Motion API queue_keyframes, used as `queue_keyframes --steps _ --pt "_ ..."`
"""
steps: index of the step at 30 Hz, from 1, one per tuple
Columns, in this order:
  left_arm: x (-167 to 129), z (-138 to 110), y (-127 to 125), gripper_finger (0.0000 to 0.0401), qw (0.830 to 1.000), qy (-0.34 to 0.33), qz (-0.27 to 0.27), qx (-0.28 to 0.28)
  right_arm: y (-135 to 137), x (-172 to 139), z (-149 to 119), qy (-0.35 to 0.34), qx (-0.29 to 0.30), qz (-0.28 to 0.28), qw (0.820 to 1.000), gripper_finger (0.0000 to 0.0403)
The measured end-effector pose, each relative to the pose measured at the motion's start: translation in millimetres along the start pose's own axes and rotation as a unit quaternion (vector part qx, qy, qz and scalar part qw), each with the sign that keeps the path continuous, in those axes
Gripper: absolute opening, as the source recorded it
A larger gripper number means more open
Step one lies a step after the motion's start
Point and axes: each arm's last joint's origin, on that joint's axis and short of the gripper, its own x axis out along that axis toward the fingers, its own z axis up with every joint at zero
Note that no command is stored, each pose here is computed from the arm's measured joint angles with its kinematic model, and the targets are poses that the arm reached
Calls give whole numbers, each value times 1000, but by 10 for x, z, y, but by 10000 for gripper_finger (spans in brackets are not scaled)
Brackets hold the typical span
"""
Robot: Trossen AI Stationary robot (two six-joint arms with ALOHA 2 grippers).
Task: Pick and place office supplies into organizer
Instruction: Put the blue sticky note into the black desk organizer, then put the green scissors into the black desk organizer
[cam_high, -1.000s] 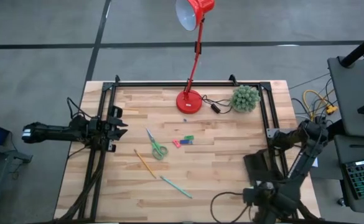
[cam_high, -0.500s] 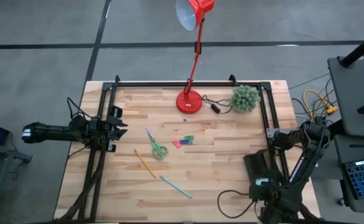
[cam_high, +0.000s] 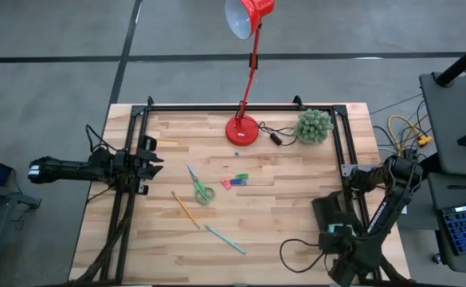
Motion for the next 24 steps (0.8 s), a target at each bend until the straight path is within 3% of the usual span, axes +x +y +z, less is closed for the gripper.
queue_keyframes --steps 10,15,24 --pt "0 0 0 66 1000 0 0 0 19 -39 -2 11 0 14 1000 149" --pt "0 -1 0 66 1000 0 0 0 56 -133 -6 62 1 53 997 156" --pt "0 0 0 66 1000 0 0 0 95 -321 18 51 17 81 995 152"
